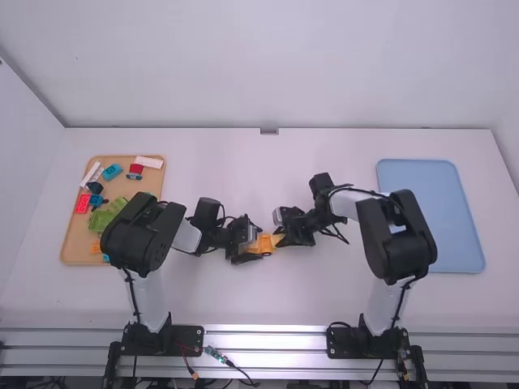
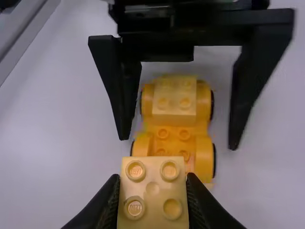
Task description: Assemble lego blocks to make yellow taxi
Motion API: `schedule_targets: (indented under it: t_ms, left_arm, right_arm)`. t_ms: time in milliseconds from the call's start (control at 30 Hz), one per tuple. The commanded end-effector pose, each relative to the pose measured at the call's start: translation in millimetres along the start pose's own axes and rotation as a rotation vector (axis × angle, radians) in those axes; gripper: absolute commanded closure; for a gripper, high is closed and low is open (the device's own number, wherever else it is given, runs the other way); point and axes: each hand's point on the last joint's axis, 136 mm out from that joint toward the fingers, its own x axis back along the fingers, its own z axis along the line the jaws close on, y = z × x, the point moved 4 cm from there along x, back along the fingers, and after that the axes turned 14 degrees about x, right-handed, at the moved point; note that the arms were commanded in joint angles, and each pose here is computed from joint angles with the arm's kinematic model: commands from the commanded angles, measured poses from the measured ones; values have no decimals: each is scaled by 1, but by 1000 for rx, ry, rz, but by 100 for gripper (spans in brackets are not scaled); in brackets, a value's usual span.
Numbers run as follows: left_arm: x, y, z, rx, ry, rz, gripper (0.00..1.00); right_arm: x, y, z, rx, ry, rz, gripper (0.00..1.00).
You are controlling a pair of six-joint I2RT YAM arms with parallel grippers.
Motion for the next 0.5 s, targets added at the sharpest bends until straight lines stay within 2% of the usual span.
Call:
schedule_targets:
  t_ms: [0, 100, 233, 333, 467]
  left_arm:
    - [-2, -4, -6, 7, -22, 4, 26]
    - [-2, -4, -6, 6, -22, 4, 26]
    - [-2, -6, -4, 9, -3, 23, 36]
    - [-1, -9, -2, 16, 16, 41, 33]
    - [-1, -10, 3, 4, 41, 51, 39]
  right_arm:
    - [6, 8, -6, -38, -24, -3, 99]
    - [6, 12, -6, -29, -24, -29, 99]
    - [6, 13, -7, -26, -27, -44, 99]
    - [6, 15, -8, -27, -32, -55, 100]
    - [1, 16, -12, -57, -37, -35, 100]
